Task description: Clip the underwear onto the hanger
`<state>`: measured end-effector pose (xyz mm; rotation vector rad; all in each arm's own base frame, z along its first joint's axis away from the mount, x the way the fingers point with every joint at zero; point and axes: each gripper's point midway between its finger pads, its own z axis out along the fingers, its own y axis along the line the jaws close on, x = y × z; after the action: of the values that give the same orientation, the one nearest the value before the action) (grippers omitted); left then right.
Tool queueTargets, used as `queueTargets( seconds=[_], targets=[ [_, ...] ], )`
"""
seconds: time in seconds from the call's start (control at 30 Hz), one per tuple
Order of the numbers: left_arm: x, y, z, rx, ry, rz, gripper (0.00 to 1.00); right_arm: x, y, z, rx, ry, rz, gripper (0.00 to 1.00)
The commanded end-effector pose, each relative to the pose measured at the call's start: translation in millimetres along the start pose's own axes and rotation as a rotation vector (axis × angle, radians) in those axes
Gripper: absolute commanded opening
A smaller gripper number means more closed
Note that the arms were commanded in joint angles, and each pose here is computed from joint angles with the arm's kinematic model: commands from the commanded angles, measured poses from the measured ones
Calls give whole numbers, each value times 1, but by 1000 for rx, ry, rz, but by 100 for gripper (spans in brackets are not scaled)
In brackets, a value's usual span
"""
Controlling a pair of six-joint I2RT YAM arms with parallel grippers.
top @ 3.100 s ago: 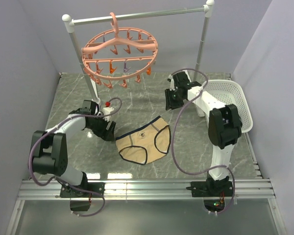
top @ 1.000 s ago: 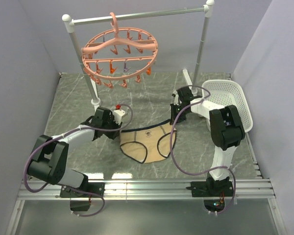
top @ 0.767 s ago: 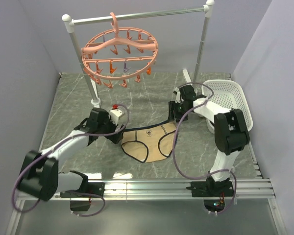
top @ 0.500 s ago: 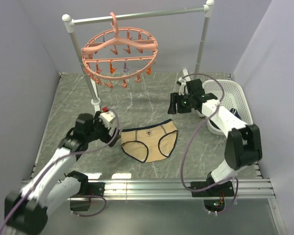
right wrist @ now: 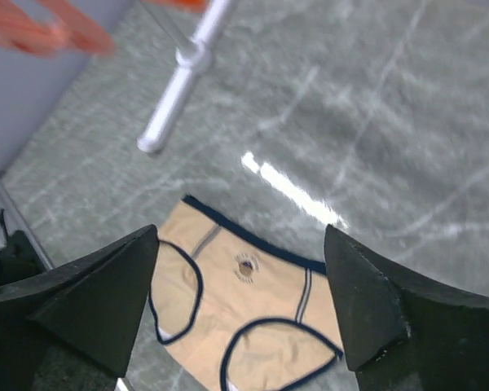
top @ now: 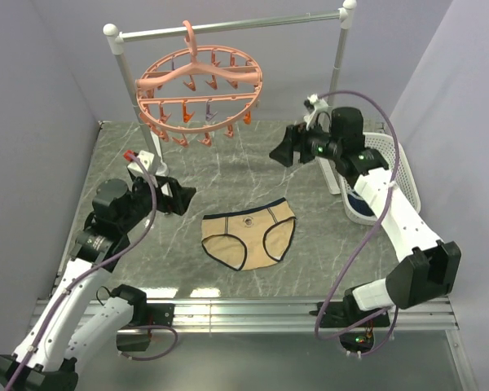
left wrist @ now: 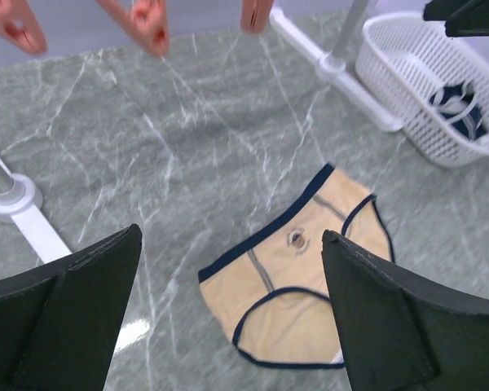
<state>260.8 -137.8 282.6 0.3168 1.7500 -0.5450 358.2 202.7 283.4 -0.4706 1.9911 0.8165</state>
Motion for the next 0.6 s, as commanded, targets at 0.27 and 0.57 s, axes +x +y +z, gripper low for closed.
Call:
queueTargets(
  seconds=[0.27,0.57],
  targets=[
    [-78,4,3,-31,-151,-122,85,-55,57,-14,-99,-162,-319,100],
    [-93,8,6,-48,-229,-289,66,-68,81,-27,-123,-172,-430,100]
  ],
)
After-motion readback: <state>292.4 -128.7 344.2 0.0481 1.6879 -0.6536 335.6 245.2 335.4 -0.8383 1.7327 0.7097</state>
